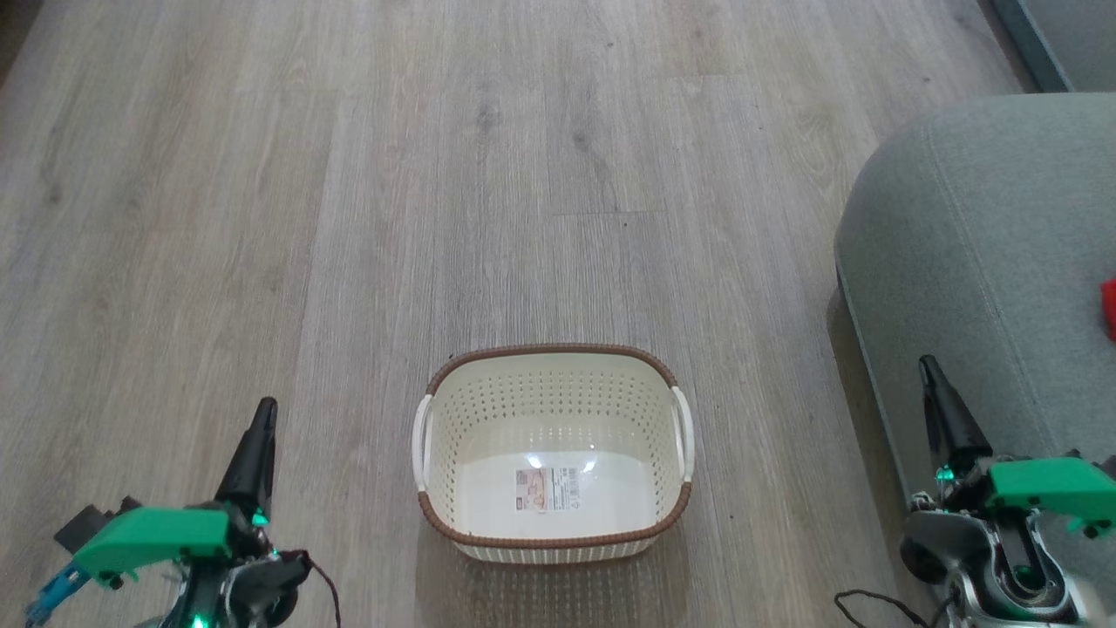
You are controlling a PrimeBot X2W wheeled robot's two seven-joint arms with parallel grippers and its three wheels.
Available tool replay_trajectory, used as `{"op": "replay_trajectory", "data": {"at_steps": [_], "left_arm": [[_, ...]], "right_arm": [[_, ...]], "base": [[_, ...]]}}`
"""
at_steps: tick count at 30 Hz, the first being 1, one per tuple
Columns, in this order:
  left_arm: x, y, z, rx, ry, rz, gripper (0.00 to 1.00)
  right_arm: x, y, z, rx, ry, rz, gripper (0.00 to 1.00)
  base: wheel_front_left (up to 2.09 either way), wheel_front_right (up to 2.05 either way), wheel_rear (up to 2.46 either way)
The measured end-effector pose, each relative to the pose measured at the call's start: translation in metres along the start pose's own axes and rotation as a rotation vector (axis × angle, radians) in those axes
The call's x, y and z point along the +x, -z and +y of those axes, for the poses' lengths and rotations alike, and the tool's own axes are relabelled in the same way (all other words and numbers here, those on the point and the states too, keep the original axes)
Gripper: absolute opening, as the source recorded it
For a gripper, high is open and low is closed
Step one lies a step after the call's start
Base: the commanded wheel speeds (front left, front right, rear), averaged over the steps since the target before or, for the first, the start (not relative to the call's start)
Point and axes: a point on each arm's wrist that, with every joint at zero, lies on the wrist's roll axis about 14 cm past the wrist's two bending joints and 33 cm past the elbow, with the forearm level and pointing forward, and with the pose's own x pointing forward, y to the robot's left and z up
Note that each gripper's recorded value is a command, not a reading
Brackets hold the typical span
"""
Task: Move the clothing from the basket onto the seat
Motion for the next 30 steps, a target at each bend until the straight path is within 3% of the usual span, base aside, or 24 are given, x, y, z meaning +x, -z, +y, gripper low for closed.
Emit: {"op": "replay_trajectory", "data": {"at_steps": [30], "left_arm": [[0.0,-0.0001,0.0,0.0,0.0,0.0,0.0]], "right_arm": [[0.0,0.0,0.0,0.0,0.0,0.0,0.0]], "base": [[0.0,0.0,0.0]]}}
